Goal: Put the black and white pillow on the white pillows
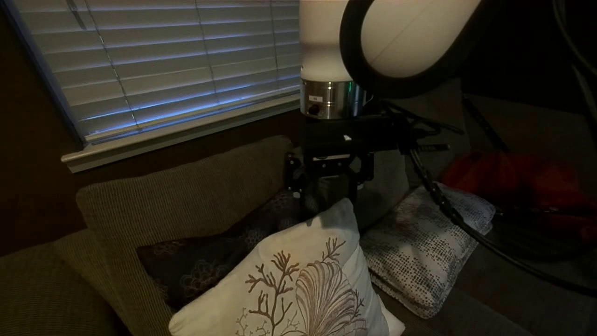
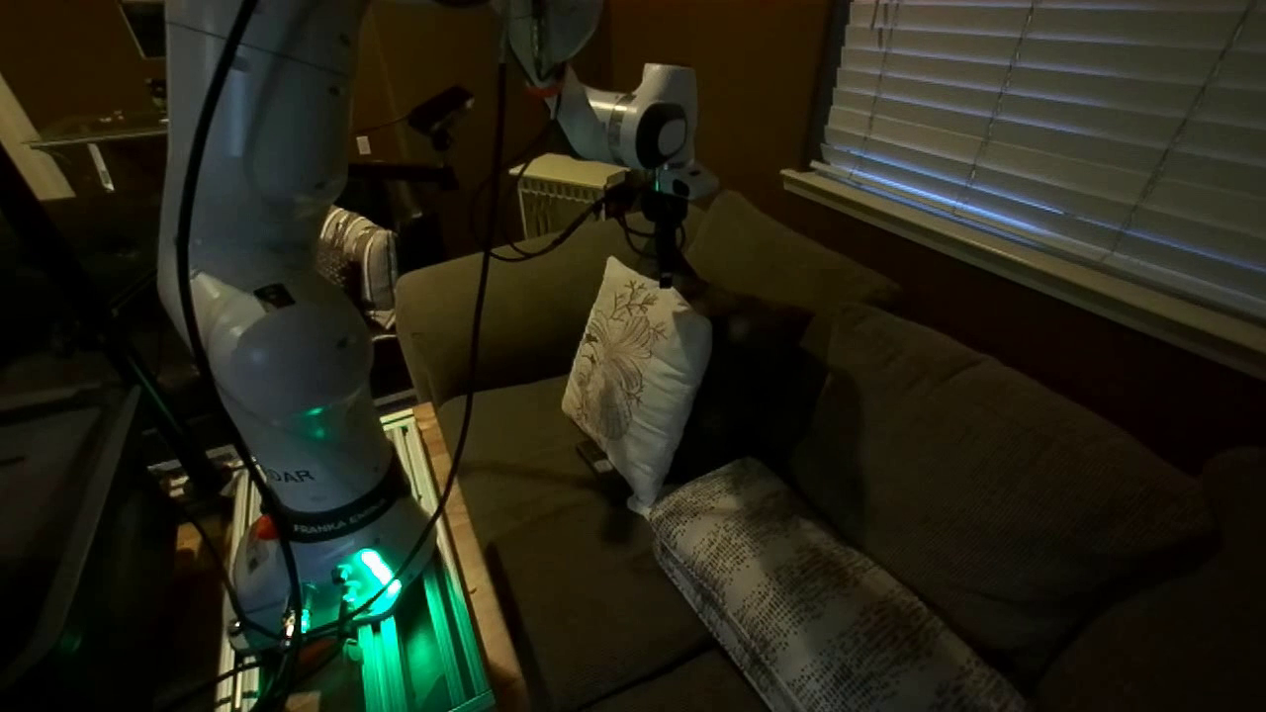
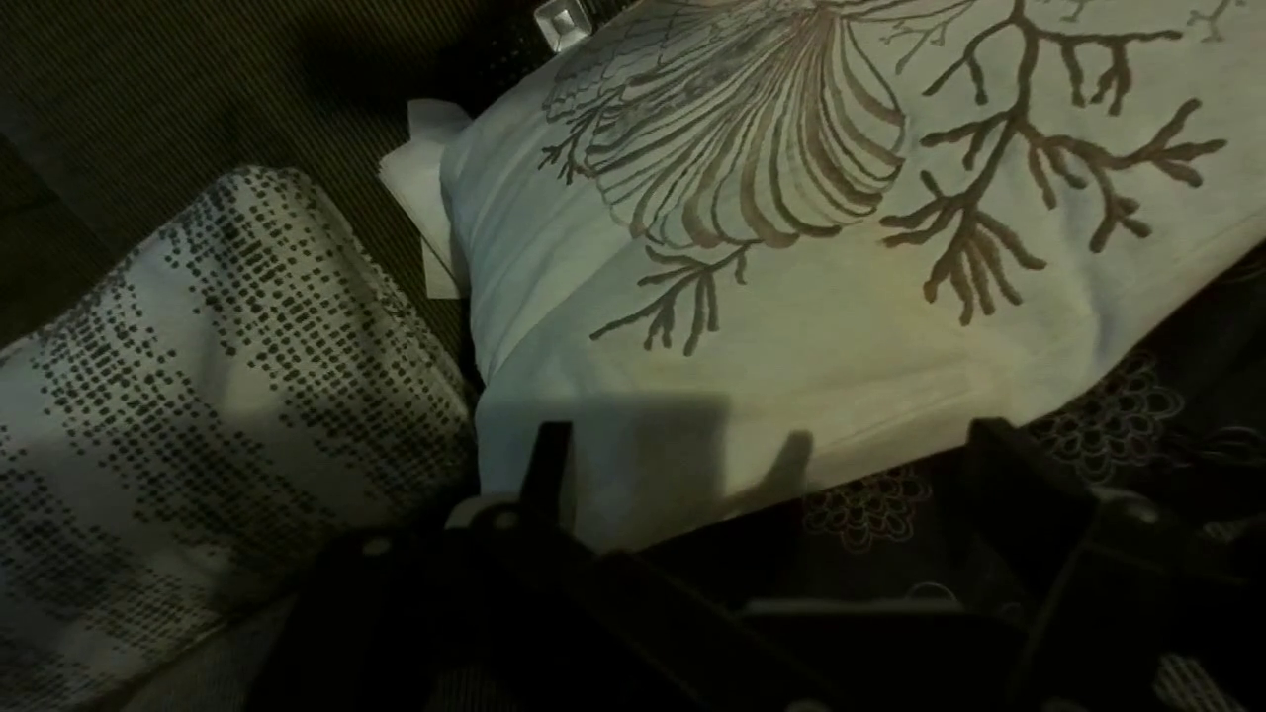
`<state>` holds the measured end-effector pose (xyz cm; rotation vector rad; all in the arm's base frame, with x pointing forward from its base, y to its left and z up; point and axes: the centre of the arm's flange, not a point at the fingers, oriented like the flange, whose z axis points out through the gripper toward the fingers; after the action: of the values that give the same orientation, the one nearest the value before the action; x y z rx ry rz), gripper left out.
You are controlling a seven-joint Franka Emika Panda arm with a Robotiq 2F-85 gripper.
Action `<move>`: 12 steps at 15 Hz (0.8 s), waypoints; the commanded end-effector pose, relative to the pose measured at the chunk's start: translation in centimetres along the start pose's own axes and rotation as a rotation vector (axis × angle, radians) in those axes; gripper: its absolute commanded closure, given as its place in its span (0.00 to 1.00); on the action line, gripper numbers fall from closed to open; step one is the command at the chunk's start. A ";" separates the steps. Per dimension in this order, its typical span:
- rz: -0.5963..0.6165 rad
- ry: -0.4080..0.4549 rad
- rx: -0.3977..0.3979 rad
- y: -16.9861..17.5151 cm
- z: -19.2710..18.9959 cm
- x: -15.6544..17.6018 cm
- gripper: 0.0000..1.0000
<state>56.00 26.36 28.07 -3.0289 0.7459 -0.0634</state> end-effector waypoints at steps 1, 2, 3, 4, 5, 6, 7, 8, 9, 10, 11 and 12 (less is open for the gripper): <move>0.011 -0.003 -0.013 -0.7 0.4 0.2 0.00; 0.025 0.005 -0.014 -1.1 0.6 0.3 0.00; 0.042 0.017 -0.015 -1.7 0.9 0.4 0.00; 0.066 0.020 -0.009 -2.2 1.2 0.5 0.00; 0.106 0.030 -0.011 -2.7 1.5 0.5 0.00; 0.116 0.021 -0.002 -3.2 1.7 0.6 0.00; 0.134 0.020 -0.001 -3.8 2.1 0.6 0.00; 0.144 0.014 0.000 -4.4 2.4 0.8 0.00; 0.153 0.011 0.003 -5.0 2.8 0.8 0.00; 0.150 0.009 0.005 -5.5 3.1 0.9 0.00; 0.142 0.012 0.007 -5.9 3.5 1.1 0.00; 0.133 0.013 0.006 -6.2 3.8 1.2 0.00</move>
<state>58.05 29.72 25.63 -2.9692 0.9339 -0.0667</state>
